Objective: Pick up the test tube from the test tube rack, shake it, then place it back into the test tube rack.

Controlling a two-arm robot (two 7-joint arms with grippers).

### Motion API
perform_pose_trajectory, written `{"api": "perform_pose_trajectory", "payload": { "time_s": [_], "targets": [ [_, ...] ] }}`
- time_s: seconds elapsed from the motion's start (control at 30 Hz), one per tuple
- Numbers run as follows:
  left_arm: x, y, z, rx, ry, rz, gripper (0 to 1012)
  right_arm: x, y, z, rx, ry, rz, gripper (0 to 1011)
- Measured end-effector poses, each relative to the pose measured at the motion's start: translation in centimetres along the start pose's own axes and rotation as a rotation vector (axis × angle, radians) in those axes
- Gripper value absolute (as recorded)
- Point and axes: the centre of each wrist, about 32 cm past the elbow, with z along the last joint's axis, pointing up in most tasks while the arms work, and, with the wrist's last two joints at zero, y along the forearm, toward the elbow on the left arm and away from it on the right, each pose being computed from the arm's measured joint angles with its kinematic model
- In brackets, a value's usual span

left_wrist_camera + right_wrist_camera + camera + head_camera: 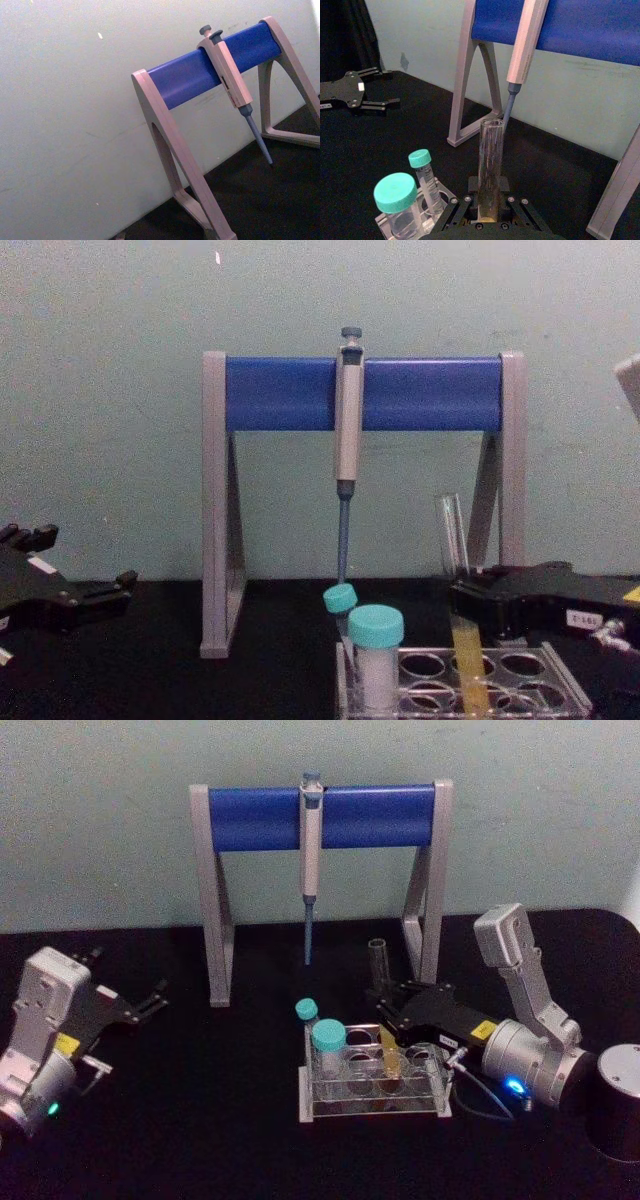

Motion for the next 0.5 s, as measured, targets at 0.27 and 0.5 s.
{"api": "perform_pose_trajectory", "payload": {
  "time_s": [0.27,0.5],
  "targets": [
    [0.0,0.0,0.0,0.0,0.0,0.0,1010,0.0,0.0,0.0,0.0,0.0,0.0,229],
    [0.0,0.0,0.0,0.0,0.0,0.0,1010,0.0,0.0,0.0,0.0,0.0,0.0,229]
  ]
}}
